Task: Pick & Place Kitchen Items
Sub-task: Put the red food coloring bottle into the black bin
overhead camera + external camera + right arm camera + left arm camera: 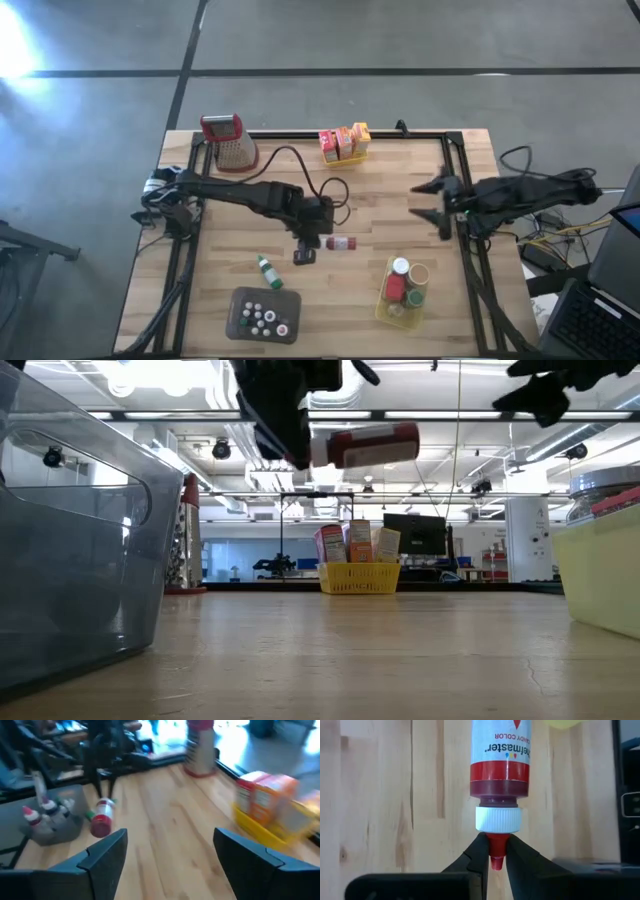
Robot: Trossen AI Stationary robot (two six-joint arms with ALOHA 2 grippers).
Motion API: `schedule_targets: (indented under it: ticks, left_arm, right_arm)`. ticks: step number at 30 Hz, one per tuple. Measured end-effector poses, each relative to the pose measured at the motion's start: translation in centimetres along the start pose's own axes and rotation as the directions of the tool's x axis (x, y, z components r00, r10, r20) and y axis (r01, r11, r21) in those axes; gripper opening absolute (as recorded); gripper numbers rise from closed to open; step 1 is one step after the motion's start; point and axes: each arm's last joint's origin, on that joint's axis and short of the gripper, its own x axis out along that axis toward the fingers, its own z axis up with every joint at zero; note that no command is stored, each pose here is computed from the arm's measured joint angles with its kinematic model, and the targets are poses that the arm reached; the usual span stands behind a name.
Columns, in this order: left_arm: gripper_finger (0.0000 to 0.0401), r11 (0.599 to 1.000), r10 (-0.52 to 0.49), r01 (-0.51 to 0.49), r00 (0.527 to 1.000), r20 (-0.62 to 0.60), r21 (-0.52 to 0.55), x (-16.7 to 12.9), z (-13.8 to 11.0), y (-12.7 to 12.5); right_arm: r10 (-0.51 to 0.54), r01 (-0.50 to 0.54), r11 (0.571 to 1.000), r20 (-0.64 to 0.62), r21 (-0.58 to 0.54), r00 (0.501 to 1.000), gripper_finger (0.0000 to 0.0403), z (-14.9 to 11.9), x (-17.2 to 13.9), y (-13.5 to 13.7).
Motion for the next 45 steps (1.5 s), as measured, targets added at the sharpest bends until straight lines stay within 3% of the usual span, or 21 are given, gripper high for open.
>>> schedule_targets:
  ticks: [7, 17, 34, 45]
  left_arm:
    - [0.0048, 1.000, -0.006, 0.007, 0.999, 0.032, -0.013, -0.9, 0.8, -0.3]
    - [0.0048, 1.000, 0.001, 0.001, 0.993, 0.116, -0.012, -2.2, 2.1, -0.5]
    - [0.0048, 0.999, 0.040, -0.036, 0.982, 0.186, -0.023, -3.5, 3.2, 0.0]
    - [0.0049, 0.999, 0.038, -0.035, 0.981, 0.192, -0.021, -3.5, 3.2, -0.1]
  right_arm:
    - [0.200, -0.194, 0.980, 0.171, -0.051, 0.965, 0.0261, -1.9, 3.7, 1.4]
    - [0.251, -0.248, 0.968, 0.149, -0.037, 0.957, 0.0265, -4.0, 6.8, 2.2]
    - [0.215, -0.215, 0.974, 0.001, -0.073, 0.977, 0.0332, -1.9, 10.7, 4.6]
    - [0.192, -0.195, 0.976, -0.039, -0.098, 0.981, 0.0299, -1.2, 12.8, 5.6]
